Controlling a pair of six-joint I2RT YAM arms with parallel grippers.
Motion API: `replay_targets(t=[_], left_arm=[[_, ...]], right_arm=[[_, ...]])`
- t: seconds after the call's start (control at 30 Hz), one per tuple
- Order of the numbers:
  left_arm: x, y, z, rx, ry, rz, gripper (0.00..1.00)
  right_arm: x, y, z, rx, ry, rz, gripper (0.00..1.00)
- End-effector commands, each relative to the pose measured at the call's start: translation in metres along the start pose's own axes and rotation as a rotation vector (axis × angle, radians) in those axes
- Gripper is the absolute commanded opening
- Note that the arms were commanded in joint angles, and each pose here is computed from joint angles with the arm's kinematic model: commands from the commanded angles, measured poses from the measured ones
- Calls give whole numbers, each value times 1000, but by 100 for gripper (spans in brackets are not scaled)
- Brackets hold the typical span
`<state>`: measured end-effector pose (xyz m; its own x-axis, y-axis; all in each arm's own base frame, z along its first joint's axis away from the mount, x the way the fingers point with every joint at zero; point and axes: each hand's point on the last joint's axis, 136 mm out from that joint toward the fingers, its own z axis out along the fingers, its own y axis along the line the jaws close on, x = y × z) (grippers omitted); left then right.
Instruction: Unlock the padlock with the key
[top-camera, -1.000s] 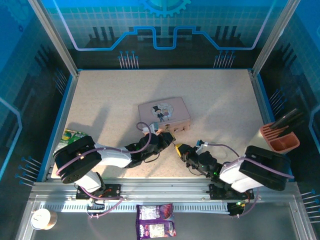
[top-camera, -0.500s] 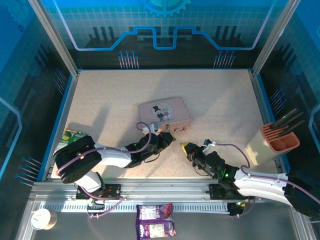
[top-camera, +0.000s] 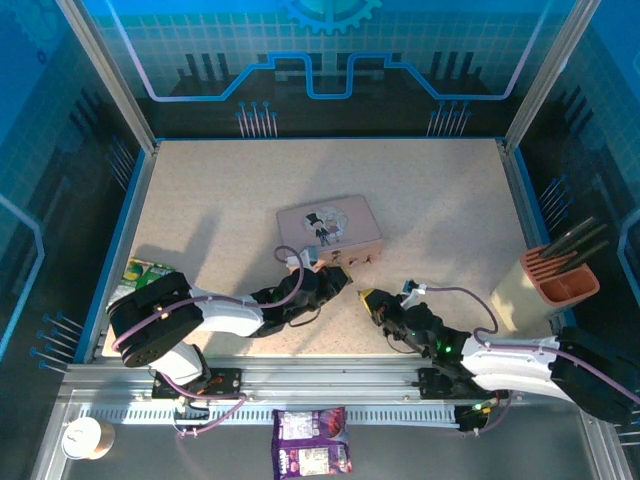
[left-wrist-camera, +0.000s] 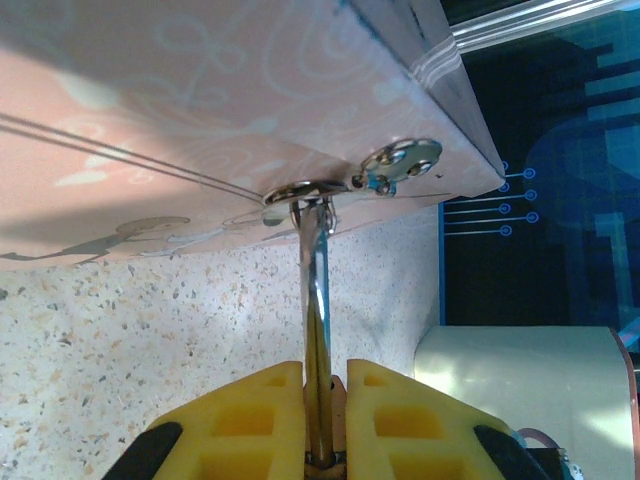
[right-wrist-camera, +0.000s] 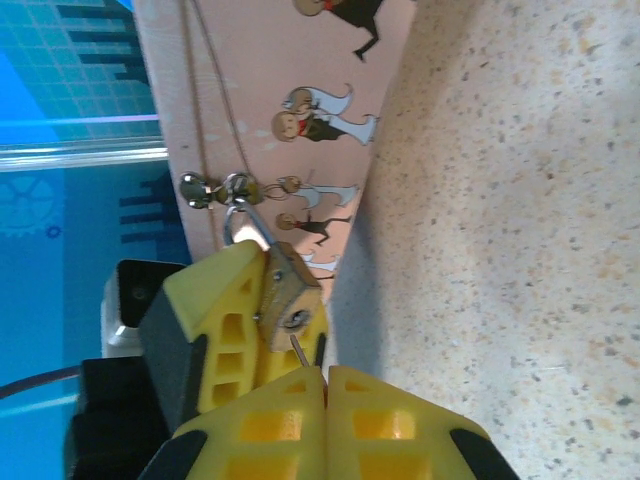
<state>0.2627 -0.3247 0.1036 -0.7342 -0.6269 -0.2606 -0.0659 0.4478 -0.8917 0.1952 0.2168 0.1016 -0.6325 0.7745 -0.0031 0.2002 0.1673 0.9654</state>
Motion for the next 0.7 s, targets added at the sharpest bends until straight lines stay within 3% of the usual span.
replay_targets(t=[0.0,0.67], left_arm=[[-2,-48,-2,162,-18,-38,0],[0,-58,1,187,-20,-47,0]], right_arm=[[-3,7,-2,-16,-20,-16,0],[3,1,2,5,-4,7,0]])
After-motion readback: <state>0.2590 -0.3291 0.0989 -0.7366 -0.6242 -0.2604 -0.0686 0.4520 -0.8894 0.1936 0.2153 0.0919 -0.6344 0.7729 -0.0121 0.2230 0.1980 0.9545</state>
